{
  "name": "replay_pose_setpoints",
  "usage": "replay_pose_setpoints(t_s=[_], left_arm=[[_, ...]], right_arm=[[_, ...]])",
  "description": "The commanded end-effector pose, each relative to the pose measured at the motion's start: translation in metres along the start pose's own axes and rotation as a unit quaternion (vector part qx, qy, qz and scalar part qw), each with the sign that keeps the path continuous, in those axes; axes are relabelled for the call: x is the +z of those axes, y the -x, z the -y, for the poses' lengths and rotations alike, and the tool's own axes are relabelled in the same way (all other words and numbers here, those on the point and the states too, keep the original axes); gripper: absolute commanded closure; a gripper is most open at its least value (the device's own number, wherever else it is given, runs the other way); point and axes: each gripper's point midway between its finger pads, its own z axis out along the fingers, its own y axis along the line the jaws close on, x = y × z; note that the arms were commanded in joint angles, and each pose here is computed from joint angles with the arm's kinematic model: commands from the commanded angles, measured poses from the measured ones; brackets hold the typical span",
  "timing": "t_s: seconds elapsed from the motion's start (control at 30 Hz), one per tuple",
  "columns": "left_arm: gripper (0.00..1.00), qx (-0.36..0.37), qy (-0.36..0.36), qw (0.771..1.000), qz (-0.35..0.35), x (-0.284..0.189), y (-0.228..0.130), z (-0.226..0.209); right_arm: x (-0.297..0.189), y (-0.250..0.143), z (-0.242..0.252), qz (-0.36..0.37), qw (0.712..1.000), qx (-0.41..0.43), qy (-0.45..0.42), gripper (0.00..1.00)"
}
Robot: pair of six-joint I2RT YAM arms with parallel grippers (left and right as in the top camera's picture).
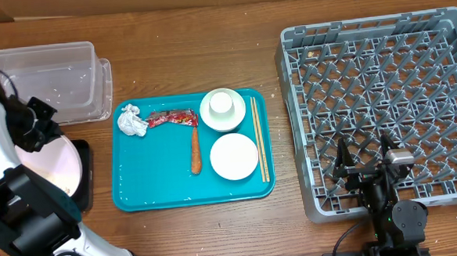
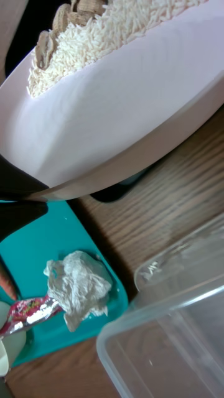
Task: Sort waste into correct bins and load items into the dishwasher
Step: 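Tilt the plate to scrape rice scraps onto the black tray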
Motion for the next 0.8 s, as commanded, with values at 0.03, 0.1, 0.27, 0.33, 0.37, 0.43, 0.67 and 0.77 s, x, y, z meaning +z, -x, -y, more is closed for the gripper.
replay_pose_setpoints(t_s=[0.03,0.1,0.27,0.33,0.37,0.43,0.67,0.77], left_arm=[[0.96,0.018,-0.06,0.998,0.021,-0.022,0.009,0.009],[0.96,0.027,-0.085,0.996,0.017,-0.024,0.01,0.013],[0.96,0.044,-0.158,0.986,0.002,-0.032,0.007,0.03],[0.96,0.038,-0.19,0.981,-0.012,-0.037,0.002,0.035],[0.96,0.038,-0.203,0.978,-0.016,-0.039,0.002,0.036],[0.96,0.035,-0.223,0.974,-0.019,-0.044,0.002,0.036],[0.96,-0.023,-0.228,0.973,-0.02,-0.053,0.011,0.0],[0.96,-0.028,-0.252,0.967,-0.012,-0.061,0.017,-0.011]], right_arm=[[0.0,-0.002,0.002,0.001,1.0,0.001,-0.003,0.0],[0.0,-0.002,0.002,0.001,1.0,0.001,-0.003,0.0],[0.0,-0.002,0.002,0.001,1.0,0.001,-0.003,0.0],[0.0,-0.002,0.002,0.001,1.0,0.001,-0.003,0.0],[0.0,-0.002,0.002,0.001,1.0,0.001,-0.003,0.0],[0.0,-0.002,0.002,0.001,1.0,0.001,-0.003,0.0],[0.0,-0.002,0.002,0.001,1.0,0.001,-0.003,0.0],[0.0,-0.002,0.002,0.001,1.0,0.001,-0.003,0.0]])
